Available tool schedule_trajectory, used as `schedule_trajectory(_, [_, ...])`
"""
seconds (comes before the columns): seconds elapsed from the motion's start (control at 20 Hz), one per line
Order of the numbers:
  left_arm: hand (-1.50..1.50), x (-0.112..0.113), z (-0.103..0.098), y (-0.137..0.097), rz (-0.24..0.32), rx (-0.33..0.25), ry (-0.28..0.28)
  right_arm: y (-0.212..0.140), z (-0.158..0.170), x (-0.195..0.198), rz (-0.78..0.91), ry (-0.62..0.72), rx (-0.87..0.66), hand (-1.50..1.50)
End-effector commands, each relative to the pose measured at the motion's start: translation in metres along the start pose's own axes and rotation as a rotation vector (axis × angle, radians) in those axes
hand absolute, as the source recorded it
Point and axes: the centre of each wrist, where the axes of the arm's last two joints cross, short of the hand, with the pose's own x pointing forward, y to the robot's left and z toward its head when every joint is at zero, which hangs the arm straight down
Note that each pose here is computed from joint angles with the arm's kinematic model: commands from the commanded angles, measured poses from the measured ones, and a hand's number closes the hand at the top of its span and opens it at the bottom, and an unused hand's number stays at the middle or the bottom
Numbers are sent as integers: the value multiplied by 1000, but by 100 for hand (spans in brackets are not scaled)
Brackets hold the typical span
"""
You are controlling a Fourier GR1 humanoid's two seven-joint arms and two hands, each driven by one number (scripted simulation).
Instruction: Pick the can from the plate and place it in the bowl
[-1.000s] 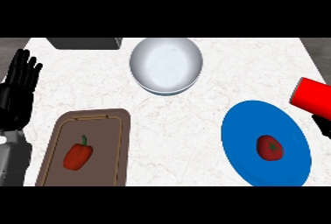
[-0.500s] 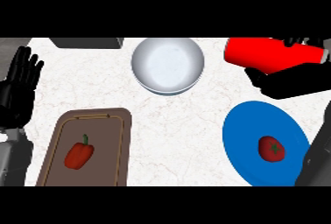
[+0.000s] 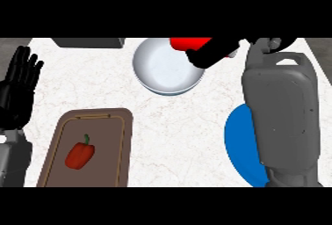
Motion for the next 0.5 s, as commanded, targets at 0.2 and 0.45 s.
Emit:
schedule_trajectory(0.2, [0,-3,6,3,4,-20,0,90,-46,-11,27,53,49,150])
schedule_trajectory(0.45, [0,-6,3,-10,4,-9,1,126,-57,-14,138,157,41,150])
